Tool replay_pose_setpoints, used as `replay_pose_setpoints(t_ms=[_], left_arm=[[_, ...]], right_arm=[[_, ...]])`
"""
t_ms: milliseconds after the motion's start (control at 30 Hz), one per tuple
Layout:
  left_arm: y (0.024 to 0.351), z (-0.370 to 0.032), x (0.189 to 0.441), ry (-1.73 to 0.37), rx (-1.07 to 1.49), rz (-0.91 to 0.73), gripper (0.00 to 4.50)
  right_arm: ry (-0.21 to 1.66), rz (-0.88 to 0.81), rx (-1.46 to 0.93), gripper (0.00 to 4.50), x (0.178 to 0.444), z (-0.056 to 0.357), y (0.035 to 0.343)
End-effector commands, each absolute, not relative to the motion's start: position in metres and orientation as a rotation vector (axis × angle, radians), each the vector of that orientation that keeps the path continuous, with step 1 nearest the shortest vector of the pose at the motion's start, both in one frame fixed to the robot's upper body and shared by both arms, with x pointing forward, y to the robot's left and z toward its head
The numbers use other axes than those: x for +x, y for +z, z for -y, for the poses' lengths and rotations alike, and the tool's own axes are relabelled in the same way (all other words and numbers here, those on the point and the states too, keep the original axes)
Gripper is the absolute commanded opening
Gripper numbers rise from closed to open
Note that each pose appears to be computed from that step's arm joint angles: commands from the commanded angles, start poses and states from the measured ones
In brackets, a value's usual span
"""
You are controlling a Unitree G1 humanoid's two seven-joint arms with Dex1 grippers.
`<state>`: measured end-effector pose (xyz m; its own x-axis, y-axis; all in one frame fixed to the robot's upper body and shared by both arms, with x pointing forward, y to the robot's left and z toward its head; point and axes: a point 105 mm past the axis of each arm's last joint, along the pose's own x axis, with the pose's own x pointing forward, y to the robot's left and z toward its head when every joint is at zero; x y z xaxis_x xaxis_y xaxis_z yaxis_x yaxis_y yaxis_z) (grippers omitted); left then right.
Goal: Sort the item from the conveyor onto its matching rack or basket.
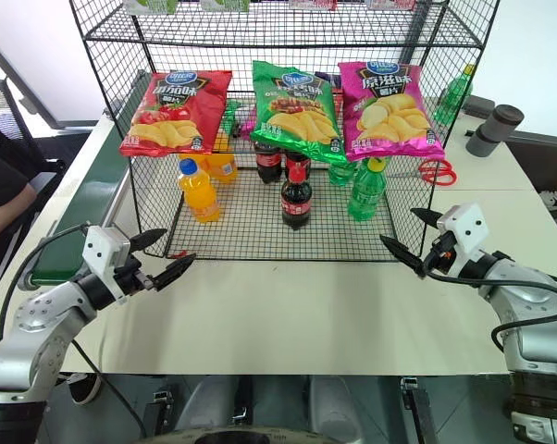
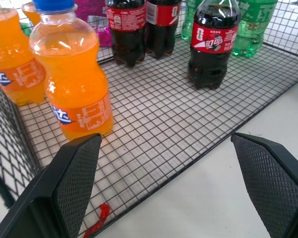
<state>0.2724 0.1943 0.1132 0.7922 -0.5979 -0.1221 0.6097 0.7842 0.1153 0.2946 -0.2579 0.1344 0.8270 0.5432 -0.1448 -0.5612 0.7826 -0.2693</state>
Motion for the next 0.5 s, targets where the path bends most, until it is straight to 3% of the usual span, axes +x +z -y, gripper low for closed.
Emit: replay_pose_setpoints(t_ms=[33, 500], left_arm=[[0.1212, -0.1930, 0.2728, -0.660, 0.160, -0.044, 4.50], [0.1184, -0.1954, 0.2758, -0.630, 0.172, -0.051, 4.50]], right_arm=[[0.575, -0.017, -0.341, 4.44, 0.2938, 0.2637, 0.1463], [0.576, 0.007, -0.354, 4.44, 0.2972, 0.2589, 0.1487]])
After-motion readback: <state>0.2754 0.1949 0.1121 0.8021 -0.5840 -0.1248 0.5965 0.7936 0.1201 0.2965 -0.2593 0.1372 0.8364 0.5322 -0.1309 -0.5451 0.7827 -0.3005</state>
